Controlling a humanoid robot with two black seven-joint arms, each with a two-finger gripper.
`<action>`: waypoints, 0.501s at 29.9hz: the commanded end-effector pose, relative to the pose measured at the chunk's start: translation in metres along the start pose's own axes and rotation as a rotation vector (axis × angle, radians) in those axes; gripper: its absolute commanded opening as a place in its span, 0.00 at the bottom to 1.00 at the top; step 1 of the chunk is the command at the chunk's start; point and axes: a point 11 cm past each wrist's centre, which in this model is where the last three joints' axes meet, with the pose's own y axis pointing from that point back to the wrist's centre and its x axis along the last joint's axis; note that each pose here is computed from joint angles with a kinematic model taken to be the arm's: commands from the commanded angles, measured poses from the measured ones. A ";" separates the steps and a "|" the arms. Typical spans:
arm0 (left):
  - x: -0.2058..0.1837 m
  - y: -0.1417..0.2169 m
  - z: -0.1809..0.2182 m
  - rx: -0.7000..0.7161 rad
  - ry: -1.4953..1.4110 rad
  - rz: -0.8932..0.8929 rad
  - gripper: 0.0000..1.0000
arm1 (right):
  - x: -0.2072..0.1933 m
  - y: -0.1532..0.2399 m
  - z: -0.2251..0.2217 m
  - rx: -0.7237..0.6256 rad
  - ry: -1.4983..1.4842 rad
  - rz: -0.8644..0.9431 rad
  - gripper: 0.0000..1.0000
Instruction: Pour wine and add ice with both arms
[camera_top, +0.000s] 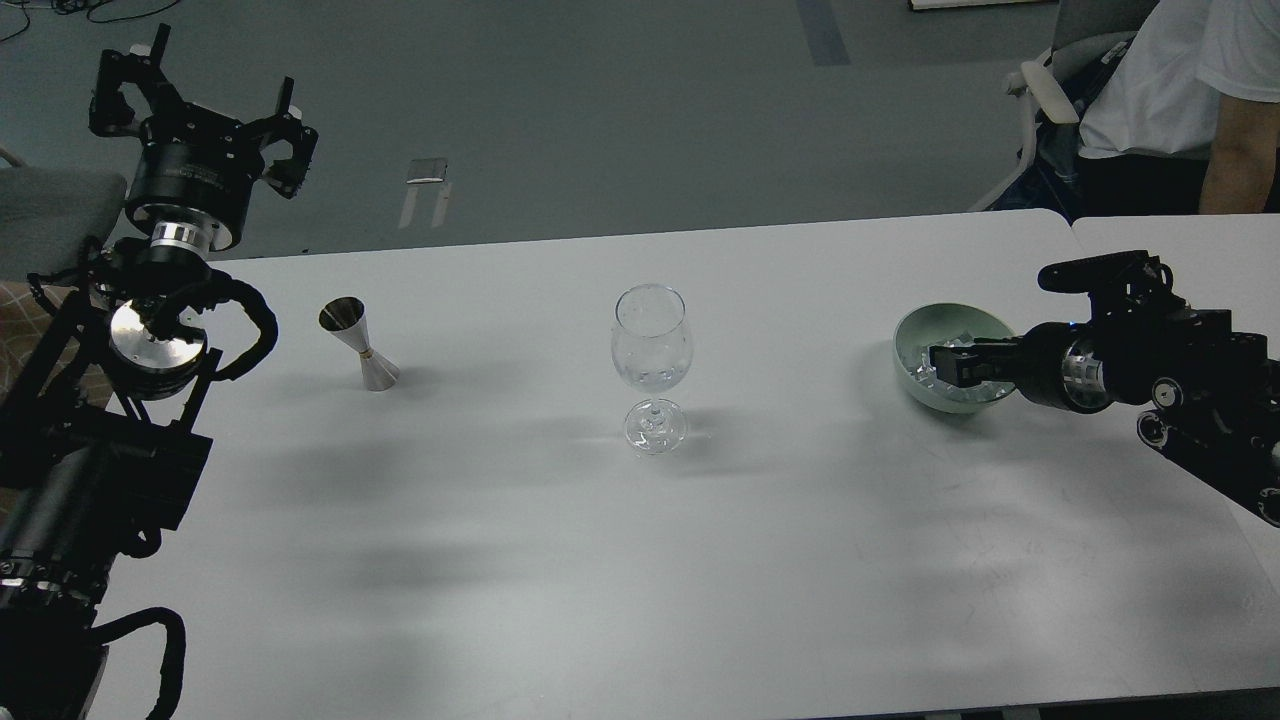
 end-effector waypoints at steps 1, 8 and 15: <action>-0.001 -0.002 0.003 -0.006 0.005 0.003 0.98 | 0.000 -0.004 -0.002 -0.006 0.012 0.005 0.54; 0.001 0.000 0.002 -0.004 0.005 0.007 0.98 | 0.004 -0.004 -0.004 0.000 0.011 0.015 0.54; 0.000 -0.001 0.003 -0.006 0.004 0.004 0.98 | 0.008 -0.003 -0.007 0.010 0.011 0.025 0.48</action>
